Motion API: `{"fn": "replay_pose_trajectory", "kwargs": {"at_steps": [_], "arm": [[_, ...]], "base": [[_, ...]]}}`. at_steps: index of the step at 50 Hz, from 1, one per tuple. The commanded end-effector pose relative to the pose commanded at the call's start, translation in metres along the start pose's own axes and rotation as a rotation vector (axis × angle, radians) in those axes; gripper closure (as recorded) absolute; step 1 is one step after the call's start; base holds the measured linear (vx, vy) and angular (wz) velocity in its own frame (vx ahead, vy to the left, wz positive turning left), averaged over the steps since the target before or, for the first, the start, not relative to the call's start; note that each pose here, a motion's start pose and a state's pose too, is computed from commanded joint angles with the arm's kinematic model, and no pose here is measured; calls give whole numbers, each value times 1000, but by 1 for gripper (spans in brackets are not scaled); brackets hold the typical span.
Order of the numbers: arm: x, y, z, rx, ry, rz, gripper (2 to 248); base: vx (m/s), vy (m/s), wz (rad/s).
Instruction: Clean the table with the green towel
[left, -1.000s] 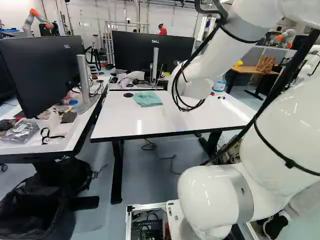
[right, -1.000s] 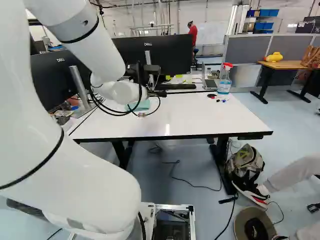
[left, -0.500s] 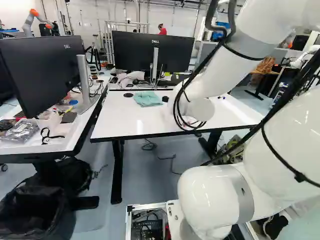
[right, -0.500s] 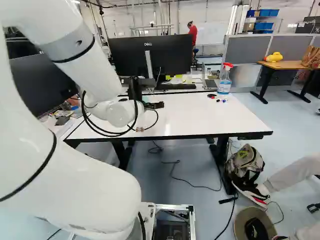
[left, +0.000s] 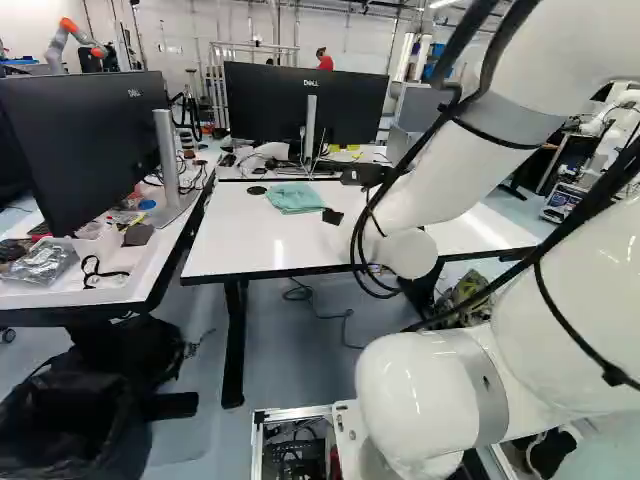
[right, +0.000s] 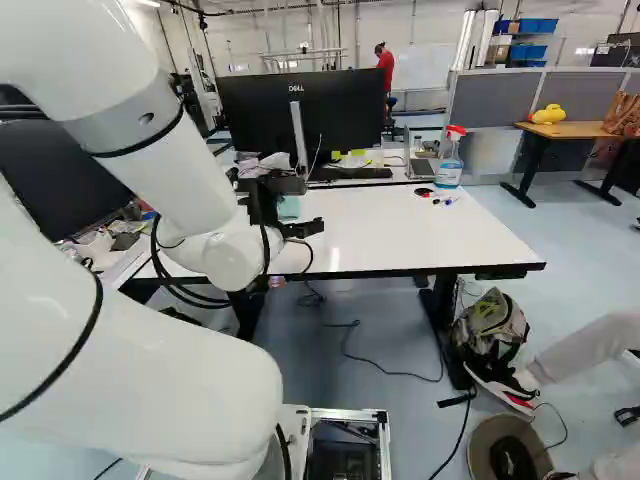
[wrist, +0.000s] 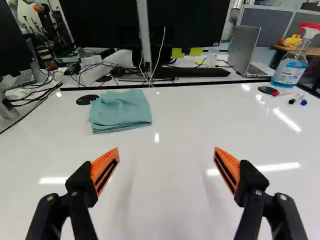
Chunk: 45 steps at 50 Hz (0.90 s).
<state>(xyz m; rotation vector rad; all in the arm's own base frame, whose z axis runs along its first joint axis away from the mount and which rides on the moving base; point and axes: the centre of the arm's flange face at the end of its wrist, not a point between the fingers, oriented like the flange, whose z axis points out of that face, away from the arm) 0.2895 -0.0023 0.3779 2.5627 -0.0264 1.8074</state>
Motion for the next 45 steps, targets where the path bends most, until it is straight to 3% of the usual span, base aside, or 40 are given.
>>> {"fn": "replay_pose_trajectory", "kwargs": {"at_steps": [20, 45], "arm": [[-16, -2, -12, 12, 9, -9, 3], [-18, -2, -14, 14, 11, -11, 3]], "base": [[0, 0, 0], [0, 0, 0]]}}
